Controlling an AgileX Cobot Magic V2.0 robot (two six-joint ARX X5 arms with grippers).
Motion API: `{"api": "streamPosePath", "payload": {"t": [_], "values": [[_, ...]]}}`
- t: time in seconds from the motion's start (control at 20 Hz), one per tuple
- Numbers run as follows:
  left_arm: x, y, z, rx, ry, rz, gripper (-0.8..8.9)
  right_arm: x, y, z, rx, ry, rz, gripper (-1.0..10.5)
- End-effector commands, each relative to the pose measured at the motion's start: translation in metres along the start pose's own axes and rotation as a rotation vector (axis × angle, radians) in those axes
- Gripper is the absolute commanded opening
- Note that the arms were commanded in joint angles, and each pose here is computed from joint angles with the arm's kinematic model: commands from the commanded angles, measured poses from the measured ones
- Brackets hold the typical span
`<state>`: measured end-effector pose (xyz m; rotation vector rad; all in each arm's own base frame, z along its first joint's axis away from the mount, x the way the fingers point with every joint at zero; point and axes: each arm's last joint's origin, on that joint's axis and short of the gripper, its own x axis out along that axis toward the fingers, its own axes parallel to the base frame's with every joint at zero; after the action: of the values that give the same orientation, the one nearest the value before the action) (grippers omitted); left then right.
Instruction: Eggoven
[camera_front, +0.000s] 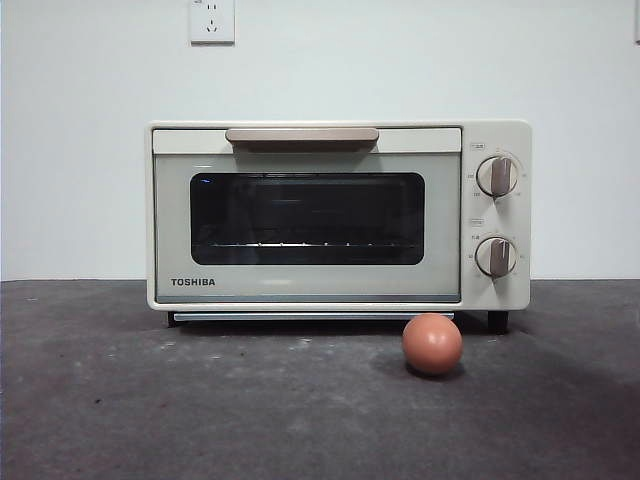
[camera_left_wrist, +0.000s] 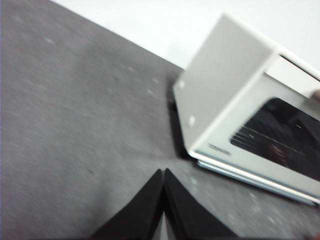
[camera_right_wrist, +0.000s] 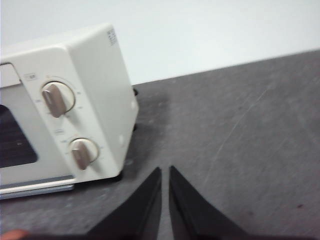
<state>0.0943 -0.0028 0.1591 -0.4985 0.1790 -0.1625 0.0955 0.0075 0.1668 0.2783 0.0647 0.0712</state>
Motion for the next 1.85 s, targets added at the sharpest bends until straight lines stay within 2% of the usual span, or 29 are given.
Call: {"api": "streamPosePath", "payload": {"t": [0.05,0.3,0.45,0.75,1.15,1.35,1.55,1.65,1.85], "values": [[-0.006,-0.009,0.012,-0.020,-0.007,-0.032,0.07,-0.007,0.006,0.020,0.079,-0.043,0.021,0.0],[-0.017,-0.025,0.034,-0.007,0.044,-0.056,0.07,-0.019,0.016,0.050,0.078,-0.032,0.043,0.0],[-0.023,-0.036,0.050,0.025,0.089,-0.088,0.07,-0.025,0.022,0.069,0.076,0.019,0.061,0.0],[-0.028,-0.058,0.082,0.111,0.234,-0.161,0.07,-0.027,0.036,0.102,0.039,0.230,0.160,0.0],[-0.028,-0.079,0.113,0.185,0.445,-0.239,0.07,-0.019,0.053,0.127,-0.021,0.584,0.396,0.0],[-0.027,-0.084,0.117,0.205,0.527,-0.264,0.07,-0.017,0.057,0.131,-0.054,0.692,0.435,0.0],[-0.028,-0.086,0.115,0.205,0.563,-0.276,0.07,-0.017,0.059,0.130,-0.061,0.720,0.452,0.0],[-0.028,-0.086,0.114,0.205,0.571,-0.277,0.07,-0.017,0.059,0.130,-0.058,0.722,0.454,0.7],[-0.029,-0.085,0.114,0.204,0.574,-0.276,0.07,-0.017,0.059,0.130,-0.012,0.734,0.437,3.7]]}}
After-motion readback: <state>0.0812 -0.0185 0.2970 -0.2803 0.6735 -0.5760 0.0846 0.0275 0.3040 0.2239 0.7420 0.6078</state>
